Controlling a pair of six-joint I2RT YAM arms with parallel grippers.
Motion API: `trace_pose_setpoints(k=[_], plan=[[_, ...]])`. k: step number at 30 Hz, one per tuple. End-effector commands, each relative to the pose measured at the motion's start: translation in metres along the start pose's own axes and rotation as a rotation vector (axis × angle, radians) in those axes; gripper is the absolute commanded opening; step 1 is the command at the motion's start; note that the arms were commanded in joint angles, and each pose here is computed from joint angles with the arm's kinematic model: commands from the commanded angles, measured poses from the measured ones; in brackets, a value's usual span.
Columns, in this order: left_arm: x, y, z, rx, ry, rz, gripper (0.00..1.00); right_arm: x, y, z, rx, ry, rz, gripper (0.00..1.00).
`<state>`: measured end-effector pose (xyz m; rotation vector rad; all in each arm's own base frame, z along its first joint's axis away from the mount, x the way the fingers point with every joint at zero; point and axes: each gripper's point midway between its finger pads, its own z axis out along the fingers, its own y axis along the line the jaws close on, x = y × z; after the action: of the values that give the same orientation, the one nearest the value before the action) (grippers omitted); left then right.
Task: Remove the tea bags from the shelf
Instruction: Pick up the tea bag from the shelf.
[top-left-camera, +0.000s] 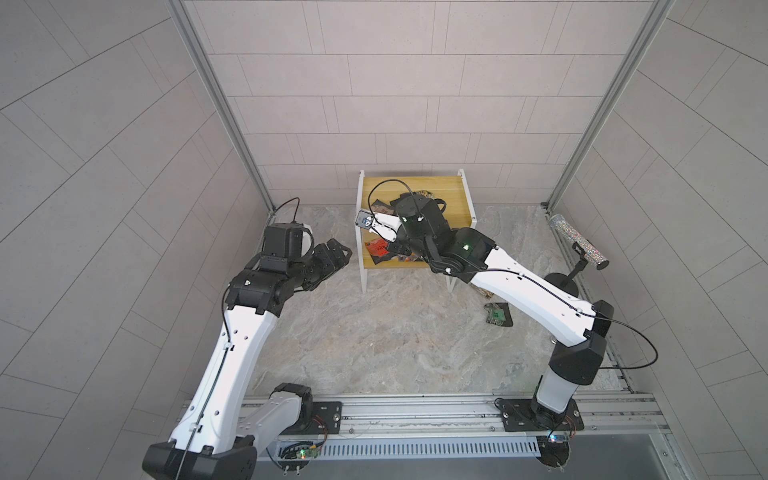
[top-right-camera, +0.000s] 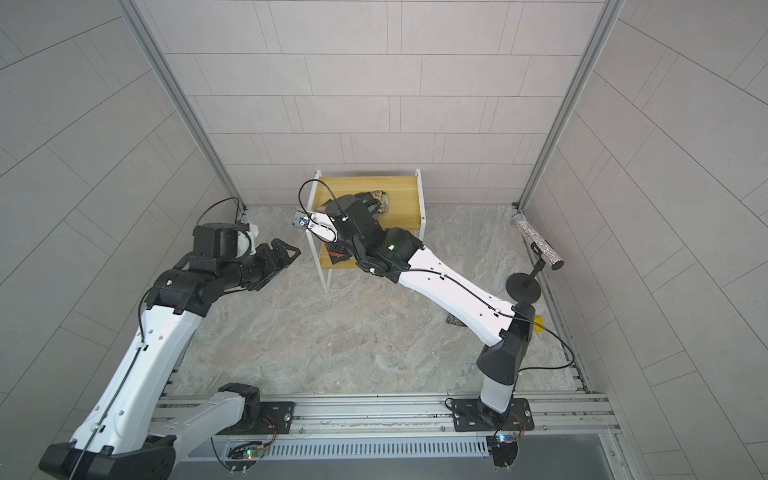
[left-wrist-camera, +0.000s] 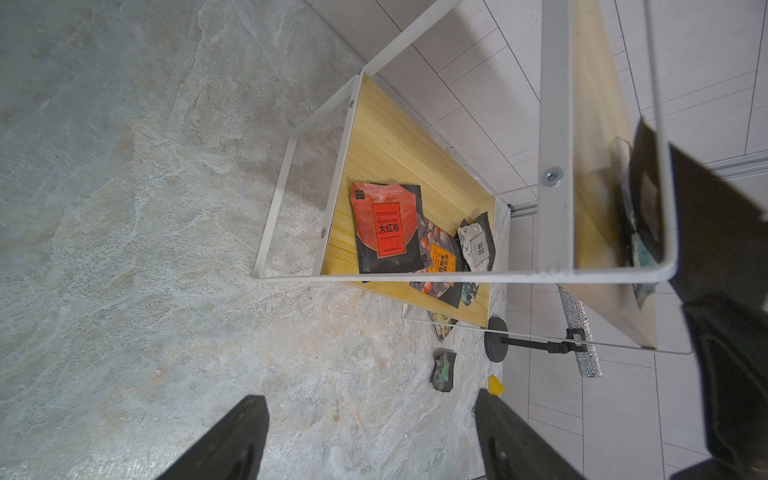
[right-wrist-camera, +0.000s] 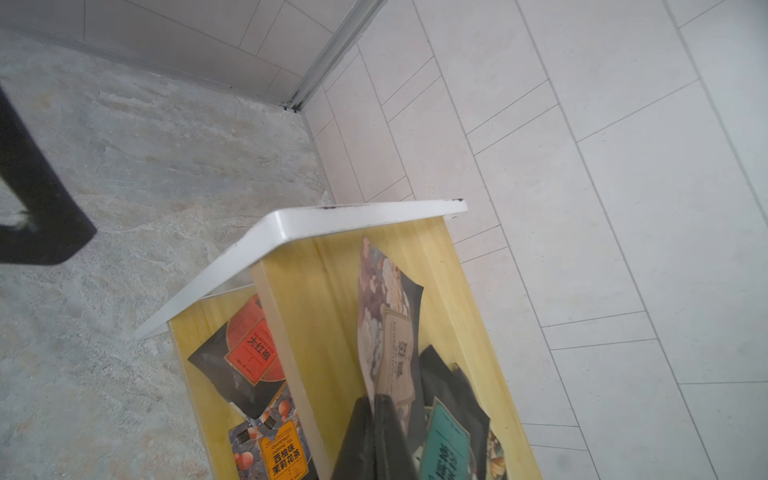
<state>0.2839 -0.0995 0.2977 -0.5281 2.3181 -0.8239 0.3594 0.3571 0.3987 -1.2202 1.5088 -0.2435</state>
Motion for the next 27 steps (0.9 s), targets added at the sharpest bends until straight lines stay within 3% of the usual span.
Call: trace_pose_setpoints(k=[1, 16, 27], plan=[[-0.002, -0.001, -0.001, 0.01, -0.015, -0.002, 0.86, -0.009, -0.027, -0.025, 0.078, -0.042, 0.021, 0.0], [0.017, 0.018, 0.013, -0.032, 0.036, 0.066, 0.86, -0.006, -0.055, -0.093, 0.177, -0.101, 0.077, 0.0], [0.067, 0.049, 0.041, -0.1, 0.14, 0.155, 0.86, 0.073, -0.028, -0.162, 0.215, -0.009, 0.169, 0.0]])
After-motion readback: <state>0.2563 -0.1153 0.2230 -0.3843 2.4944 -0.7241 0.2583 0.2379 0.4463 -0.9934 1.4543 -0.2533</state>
